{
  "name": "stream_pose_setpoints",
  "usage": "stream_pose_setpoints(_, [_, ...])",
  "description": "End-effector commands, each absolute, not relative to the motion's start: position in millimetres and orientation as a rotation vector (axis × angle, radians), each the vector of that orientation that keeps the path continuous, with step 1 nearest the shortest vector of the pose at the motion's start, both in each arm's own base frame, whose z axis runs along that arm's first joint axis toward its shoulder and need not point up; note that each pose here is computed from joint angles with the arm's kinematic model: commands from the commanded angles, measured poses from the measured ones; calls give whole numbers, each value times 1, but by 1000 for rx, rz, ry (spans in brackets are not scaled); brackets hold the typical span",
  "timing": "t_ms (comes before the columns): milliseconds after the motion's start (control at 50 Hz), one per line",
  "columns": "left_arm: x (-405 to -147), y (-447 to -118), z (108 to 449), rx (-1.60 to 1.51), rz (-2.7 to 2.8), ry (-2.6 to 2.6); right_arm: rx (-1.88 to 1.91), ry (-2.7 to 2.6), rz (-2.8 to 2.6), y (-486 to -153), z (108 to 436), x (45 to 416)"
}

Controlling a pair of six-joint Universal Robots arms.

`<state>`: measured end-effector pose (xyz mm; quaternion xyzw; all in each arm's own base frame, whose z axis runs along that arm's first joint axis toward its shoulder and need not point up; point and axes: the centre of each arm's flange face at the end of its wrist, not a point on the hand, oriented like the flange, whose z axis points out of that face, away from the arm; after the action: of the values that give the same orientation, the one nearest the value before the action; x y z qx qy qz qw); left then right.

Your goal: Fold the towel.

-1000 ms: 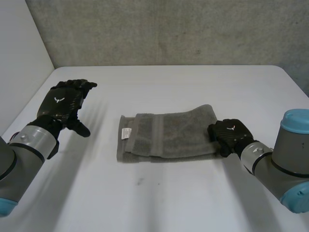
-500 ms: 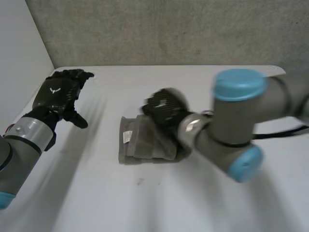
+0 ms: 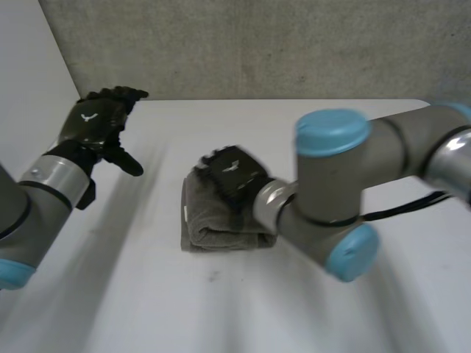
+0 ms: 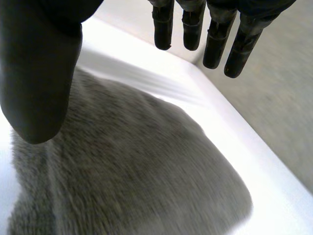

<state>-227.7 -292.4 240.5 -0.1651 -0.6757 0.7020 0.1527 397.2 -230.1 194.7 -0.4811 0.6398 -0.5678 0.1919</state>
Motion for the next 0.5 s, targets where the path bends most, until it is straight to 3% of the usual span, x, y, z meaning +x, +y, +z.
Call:
stream_pose_setpoints(20, [-268, -281, 213, -528, 1856, -2033, -882, 2017, -1497, -273, 201, 349])
stream_pose_setpoints(200, [-308, -265, 159, -638, 1681, -2122, -838, 2070, -1460, -285, 182, 349])
stream_pose_setpoints(360, [-308, -270, 126, -635, 1646, -2230, -902, 2143, -1407, -292, 143, 355])
stream_pose_setpoints(500, [-308, -271, 123, -637, 1639, -2241, -1020, 2165, -1421, -293, 128, 355])
